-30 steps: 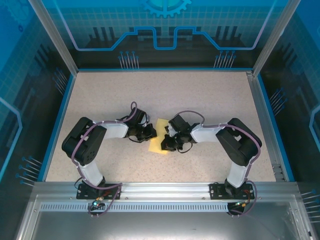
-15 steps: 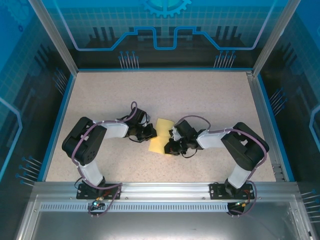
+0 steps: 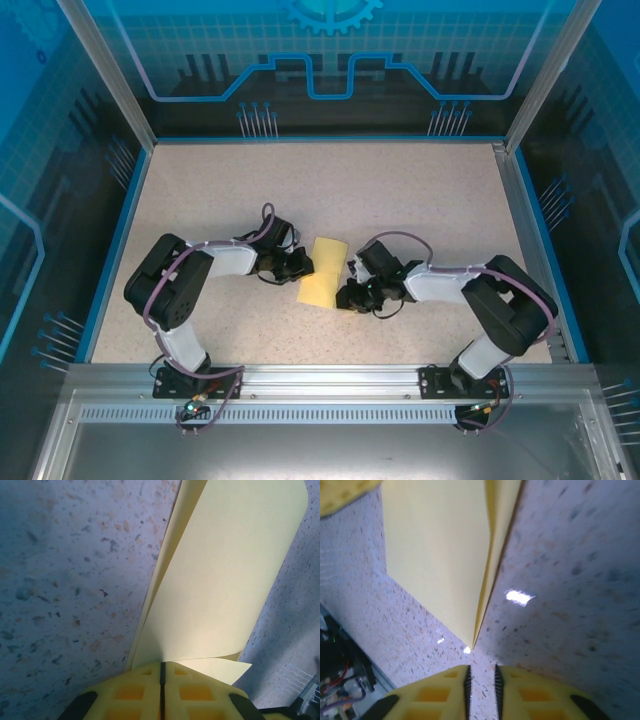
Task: Fold a paper plane with a square sheet of paper (pick it up from the middle)
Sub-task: Fold the triangle a second time at the center of the table.
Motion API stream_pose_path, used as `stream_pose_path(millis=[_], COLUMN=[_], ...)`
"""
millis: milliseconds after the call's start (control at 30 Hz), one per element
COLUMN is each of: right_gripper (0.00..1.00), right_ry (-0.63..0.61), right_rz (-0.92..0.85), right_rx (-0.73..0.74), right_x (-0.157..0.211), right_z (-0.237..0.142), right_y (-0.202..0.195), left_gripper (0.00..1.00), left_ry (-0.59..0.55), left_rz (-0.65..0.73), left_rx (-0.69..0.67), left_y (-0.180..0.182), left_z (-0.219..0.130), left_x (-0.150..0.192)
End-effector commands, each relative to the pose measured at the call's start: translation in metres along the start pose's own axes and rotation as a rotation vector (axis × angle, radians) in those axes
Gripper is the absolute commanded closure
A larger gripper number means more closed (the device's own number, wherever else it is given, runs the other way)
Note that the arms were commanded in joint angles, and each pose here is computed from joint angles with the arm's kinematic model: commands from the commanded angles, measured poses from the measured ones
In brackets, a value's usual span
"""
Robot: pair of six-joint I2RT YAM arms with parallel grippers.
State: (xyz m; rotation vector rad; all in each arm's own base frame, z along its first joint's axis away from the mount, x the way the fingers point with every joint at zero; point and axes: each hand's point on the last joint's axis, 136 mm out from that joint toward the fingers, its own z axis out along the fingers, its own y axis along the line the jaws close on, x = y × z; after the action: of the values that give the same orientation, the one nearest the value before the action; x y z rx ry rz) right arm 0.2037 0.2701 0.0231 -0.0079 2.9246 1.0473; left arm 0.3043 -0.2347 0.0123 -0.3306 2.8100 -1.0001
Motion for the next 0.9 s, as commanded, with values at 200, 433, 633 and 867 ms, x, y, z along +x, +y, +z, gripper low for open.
stream_pose_path(millis=[200, 433, 633, 867], right_gripper=[0.59, 0.58, 0.59, 0.69], right_ry=[-0.138, -0.105, -0.097, -0.092], right_rz=[0.016, 0.057, 0.06, 0.012], right_rx=[0.014, 0.008, -0.015, -0.115], right_x=[-0.064, -0.076, -0.077, -0.077], right_z=[-0.015, 0.007, 0.015, 0.017], right_y=[0.01, 0.008, 0.009, 0.028], left_gripper=[0.88, 0.87, 0.87, 0.87], left_ry=[0.002, 0.001, 0.003, 0.004], left_rz=[-0.002, 0.002, 0.004, 0.002], left_rx=[-0.028, -0.023, -0.029, -0.027], left_y=[-0.004, -0.007, -0.006, -0.007], left_z=[-0.007, -0.008, -0.008, -0.007], left_x=[0.003, 0.001, 0.001, 0.0])
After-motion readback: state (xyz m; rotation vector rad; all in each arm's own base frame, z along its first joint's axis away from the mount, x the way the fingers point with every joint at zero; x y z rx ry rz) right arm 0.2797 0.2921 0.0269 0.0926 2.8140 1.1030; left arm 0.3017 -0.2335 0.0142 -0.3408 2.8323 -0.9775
